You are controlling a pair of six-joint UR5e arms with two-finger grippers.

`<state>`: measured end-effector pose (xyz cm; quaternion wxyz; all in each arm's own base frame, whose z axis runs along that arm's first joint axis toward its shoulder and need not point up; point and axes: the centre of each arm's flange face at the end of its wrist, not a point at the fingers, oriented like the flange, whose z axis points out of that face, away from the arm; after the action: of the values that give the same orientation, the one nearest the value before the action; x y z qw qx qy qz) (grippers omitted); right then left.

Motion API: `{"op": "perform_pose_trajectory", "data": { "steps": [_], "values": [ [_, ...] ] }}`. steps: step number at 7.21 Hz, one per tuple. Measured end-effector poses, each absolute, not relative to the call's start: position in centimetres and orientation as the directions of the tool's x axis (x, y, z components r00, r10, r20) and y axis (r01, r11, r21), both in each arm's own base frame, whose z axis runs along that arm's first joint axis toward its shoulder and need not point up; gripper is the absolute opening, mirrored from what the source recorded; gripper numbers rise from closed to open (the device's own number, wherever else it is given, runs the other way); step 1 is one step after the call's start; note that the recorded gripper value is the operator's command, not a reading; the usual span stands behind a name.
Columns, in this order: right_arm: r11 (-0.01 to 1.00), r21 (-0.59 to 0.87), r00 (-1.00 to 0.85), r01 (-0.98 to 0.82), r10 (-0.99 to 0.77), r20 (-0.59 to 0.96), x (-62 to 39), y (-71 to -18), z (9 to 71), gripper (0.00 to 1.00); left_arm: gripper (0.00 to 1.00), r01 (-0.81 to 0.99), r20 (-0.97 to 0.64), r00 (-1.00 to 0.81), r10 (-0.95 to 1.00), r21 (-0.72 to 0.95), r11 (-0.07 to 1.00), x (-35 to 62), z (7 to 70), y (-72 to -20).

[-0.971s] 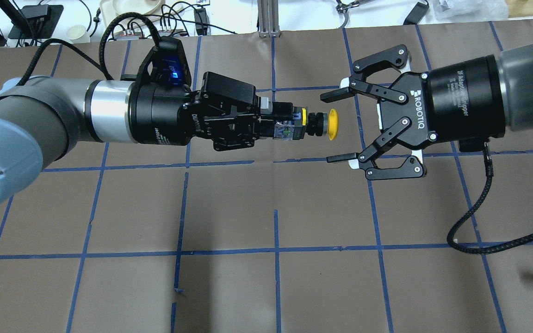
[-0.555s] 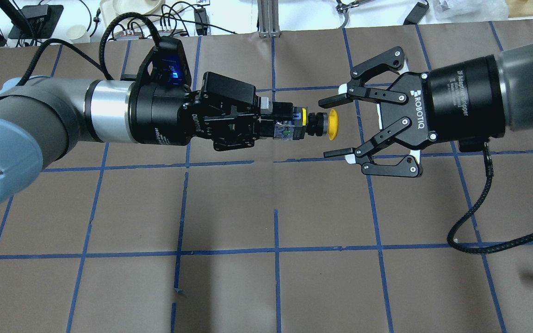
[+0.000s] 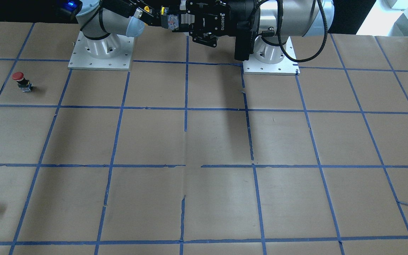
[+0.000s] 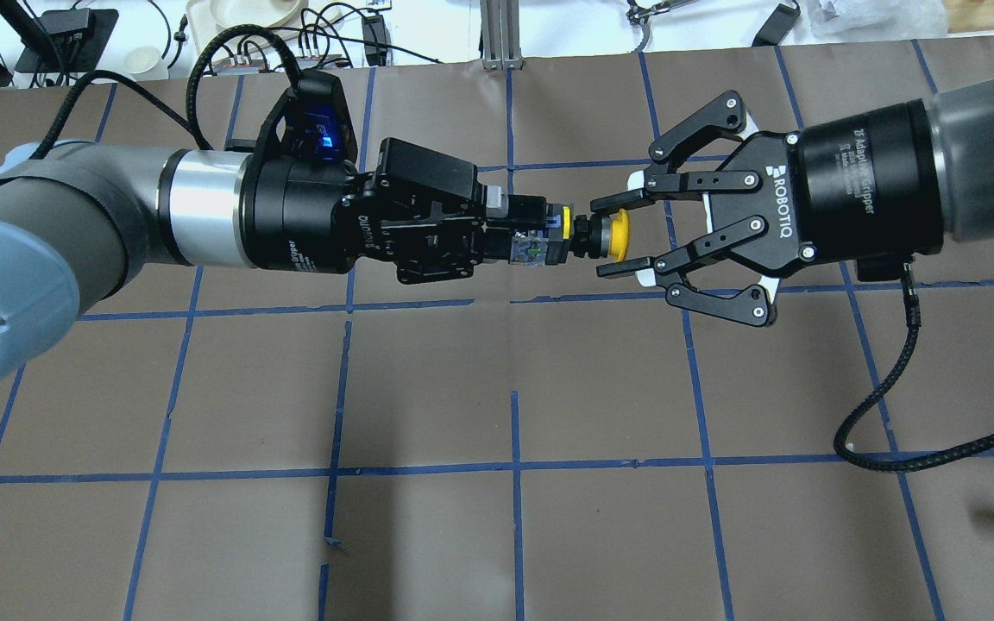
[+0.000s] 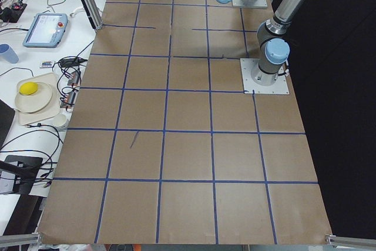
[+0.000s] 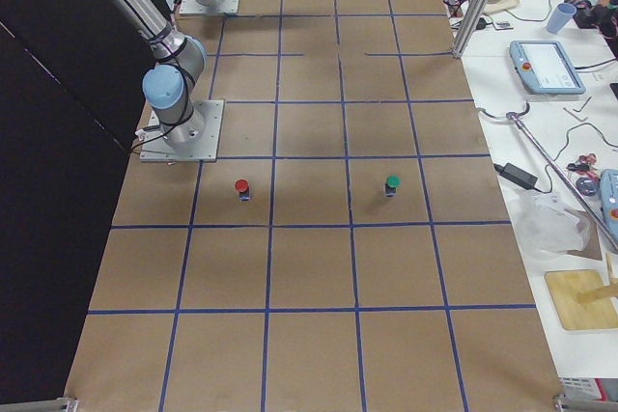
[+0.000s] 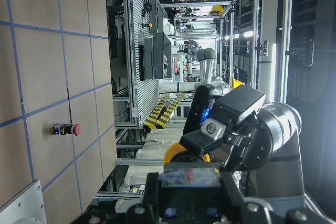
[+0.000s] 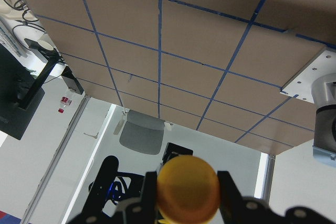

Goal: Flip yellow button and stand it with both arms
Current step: 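Open the left gripper and pull it back while the right gripper carries the button away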

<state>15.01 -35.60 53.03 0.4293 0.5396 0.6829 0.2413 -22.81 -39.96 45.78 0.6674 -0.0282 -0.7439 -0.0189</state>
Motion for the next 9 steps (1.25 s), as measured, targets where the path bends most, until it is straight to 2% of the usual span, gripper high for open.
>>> {"op": "perform_pose_trajectory", "data": {
  "steps": [3,5,7,9],
  "values": [
    [0.340,0.751,-0.080,0.566,0.929,-0.361,14.4,-36.1,52.9,0.31,1.00,0.071,0.993,-0.121,-0.008,0.017,0.997,-22.8,46.0,-40.1],
    [0.478,0.602,-0.230,0.640,0.866,-0.443,13.0,-37.7,51.4,0.31,1.00,0.137,0.965,-0.263,0.016,0.021,0.990,-21.7,45.5,-40.1],
    [0.640,0.422,-0.434,0.643,0.758,-0.487,10.2,-39.7,49.6,0.31,1.00,0.178,0.837,-0.544,0.058,0.048,0.983,-19.5,45.2,-41.6],
    [0.852,0.211,-0.731,0.480,0.521,-0.440,7.0,-42.1,46.5,0.30,1.00,0.145,0.632,-0.771,0.078,0.056,0.988,-17.2,44.2,-43.5]
  ]
}}
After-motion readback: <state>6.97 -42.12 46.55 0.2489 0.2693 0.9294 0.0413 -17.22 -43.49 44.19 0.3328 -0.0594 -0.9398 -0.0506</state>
